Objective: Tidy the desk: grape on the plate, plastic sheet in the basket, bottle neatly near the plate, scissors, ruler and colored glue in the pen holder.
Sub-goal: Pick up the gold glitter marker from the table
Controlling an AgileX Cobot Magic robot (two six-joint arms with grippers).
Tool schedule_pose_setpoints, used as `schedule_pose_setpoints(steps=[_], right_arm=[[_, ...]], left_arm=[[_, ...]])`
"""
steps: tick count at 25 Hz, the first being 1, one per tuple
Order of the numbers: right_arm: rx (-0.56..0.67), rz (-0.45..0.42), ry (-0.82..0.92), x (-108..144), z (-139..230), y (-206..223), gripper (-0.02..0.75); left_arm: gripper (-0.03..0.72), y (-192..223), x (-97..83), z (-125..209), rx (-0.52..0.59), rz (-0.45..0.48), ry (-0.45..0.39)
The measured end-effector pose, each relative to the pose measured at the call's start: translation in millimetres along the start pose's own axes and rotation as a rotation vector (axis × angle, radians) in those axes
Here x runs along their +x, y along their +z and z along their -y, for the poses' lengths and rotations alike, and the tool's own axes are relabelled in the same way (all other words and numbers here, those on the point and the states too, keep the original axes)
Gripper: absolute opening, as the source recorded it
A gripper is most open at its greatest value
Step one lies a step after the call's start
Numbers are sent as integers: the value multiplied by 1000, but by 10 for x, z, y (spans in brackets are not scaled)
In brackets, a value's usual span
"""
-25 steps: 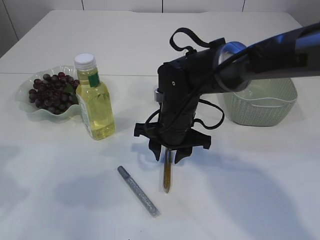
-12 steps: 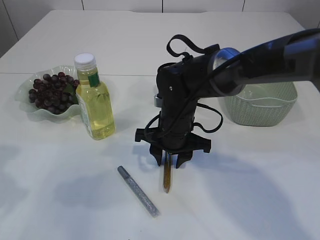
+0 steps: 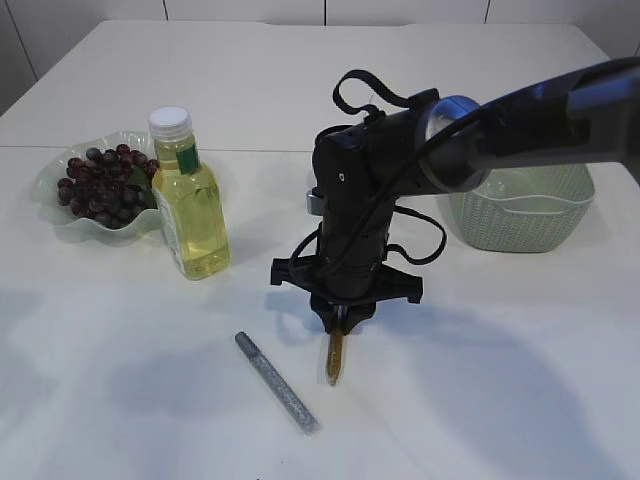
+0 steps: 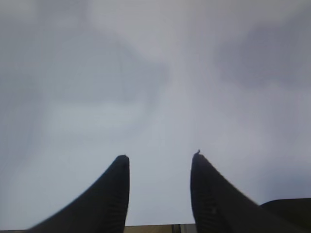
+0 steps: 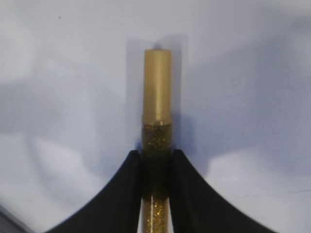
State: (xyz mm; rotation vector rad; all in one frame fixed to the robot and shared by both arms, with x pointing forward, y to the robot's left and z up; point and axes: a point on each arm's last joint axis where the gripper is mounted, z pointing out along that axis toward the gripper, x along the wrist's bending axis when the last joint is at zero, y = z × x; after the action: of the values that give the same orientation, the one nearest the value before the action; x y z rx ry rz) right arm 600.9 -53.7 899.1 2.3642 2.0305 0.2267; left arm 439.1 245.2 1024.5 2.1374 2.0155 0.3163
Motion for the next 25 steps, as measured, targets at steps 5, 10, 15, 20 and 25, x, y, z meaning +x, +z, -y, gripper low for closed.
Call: schedule_pose_setpoints(steps=[5,10,15,20,25], right_arm=[[12,-14,-62,12,11,0,161],[65,-88,-100,36,24,-7,160],[55,-138,-122,-66,-95,-152,159],[17,-224,-151,-308,-326,-416,157],[-29,-435,-171,-554,-567,-695,157]], left_arm=[[307,0,0,0,0,0,0],[307,0,0,0,0,0,0],[307,0,-10,3,4,11,-8],[307,0,-28,9,10,31,-23],[307,0,-30,10,11,33,-24]])
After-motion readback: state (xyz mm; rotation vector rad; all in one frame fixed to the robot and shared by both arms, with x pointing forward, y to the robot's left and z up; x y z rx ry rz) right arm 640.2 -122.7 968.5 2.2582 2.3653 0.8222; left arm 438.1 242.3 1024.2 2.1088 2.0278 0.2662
